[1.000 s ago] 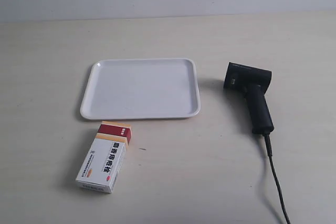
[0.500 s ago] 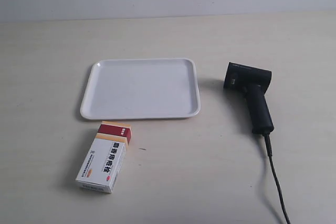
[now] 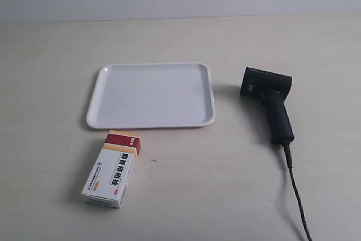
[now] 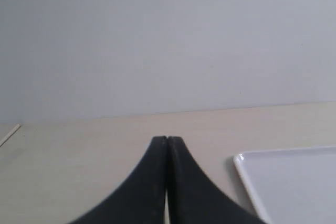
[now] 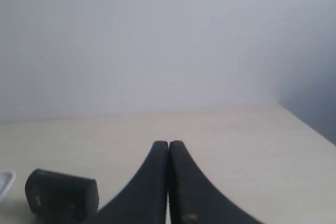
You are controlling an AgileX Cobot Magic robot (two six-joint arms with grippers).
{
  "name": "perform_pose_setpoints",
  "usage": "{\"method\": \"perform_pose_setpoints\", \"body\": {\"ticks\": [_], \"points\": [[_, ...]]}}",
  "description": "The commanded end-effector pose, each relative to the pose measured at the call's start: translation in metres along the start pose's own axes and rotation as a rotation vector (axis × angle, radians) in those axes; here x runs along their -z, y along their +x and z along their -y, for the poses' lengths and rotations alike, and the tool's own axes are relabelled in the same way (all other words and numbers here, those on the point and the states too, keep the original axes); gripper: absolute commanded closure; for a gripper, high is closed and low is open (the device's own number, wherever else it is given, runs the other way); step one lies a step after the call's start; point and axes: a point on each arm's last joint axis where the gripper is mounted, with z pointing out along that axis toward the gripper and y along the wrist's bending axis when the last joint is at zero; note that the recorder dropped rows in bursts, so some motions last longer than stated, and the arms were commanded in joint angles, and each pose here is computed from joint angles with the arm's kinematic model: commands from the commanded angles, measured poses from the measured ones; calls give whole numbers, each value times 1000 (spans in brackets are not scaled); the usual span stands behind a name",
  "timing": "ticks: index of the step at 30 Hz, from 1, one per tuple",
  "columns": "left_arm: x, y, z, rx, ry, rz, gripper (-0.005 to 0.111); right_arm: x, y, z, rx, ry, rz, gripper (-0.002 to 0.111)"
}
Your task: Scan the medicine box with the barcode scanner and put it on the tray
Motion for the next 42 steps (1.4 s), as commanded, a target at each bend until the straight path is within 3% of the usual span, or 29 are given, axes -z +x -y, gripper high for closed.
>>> {"method": "perform_pose_setpoints", "body": {"ticks": [1, 7, 11, 18, 27, 34, 38, 42], "points": [[0, -4, 0, -2, 6, 43, 107, 1, -7, 1, 5, 12, 89, 108], [1, -5, 0, 4, 6, 55, 107, 4, -26, 3, 5, 33, 301, 108], [2, -18, 0, 120, 19, 202, 107, 12, -43, 5, -81, 35, 515, 108], [8, -47, -2, 144, 16, 241, 107, 19, -68, 4, -135, 12, 557, 108], [-3, -109, -7, 142, 14, 244, 107, 27, -120, 0, -108, -30, 554, 108], [-52, -128, -8, 175, 10, 43, 107, 11, -134, -5, -83, -88, 439, 108], [-94, -108, -4, 294, 10, -150, 107, -8, -126, -9, -93, -123, 315, 108], [-122, -80, 6, 287, 34, -339, 107, -26, -118, -14, -132, -157, 203, 108]]}}
